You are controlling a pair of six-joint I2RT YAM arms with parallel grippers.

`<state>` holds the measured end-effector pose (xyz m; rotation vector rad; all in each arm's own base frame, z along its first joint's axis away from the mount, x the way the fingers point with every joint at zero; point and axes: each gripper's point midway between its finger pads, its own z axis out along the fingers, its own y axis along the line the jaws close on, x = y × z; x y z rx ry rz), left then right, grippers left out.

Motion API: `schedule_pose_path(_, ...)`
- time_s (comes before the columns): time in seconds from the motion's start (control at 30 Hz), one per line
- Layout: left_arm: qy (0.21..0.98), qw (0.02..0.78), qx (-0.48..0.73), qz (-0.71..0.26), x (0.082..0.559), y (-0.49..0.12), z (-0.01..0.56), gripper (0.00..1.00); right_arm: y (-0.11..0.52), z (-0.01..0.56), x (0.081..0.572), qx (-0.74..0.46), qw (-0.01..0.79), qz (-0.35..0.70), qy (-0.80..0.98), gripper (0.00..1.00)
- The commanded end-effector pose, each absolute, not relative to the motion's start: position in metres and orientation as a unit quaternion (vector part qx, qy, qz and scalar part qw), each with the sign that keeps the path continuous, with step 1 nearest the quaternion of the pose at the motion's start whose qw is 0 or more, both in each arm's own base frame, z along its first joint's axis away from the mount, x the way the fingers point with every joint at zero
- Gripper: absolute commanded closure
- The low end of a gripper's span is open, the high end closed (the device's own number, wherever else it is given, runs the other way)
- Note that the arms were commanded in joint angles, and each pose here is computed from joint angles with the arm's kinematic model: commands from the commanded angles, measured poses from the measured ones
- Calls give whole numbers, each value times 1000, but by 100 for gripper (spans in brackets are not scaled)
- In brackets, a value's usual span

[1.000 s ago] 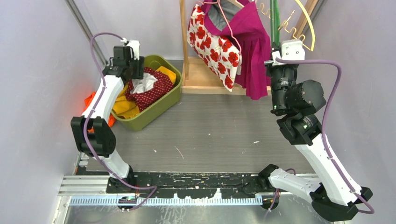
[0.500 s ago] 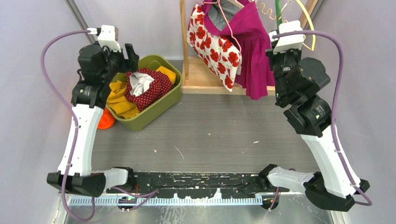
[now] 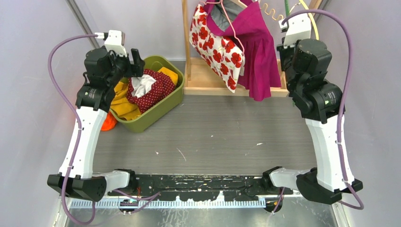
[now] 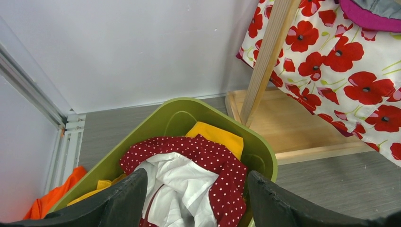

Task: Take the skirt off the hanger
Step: Place the hanger at the clothesline.

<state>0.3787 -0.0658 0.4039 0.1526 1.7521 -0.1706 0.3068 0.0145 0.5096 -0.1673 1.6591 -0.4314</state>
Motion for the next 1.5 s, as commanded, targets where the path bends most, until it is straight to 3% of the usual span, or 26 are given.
schedule_pose_path(0.0,742,664,65,-66,377,-63,427,23,13,516,320,-63,665,-153,728,100)
schedule_pose_path(0.23,745,663,63,-47,379,-57,426,23,21,506,369,-75,661,-85,742,100)
schedule_pose_path(0.53,744,665,61,-24,374,-48,428,23,7,532,410,-67,697,-43,713,100)
schedule_pose_path(1.03,750,659,57,-17,374,-46,424,23,10,540,414,-81,714,27,695,100)
schedule_pose_path(1.47,755,654,48,20,370,-31,424,24,13,543,485,-110,752,60,647,100)
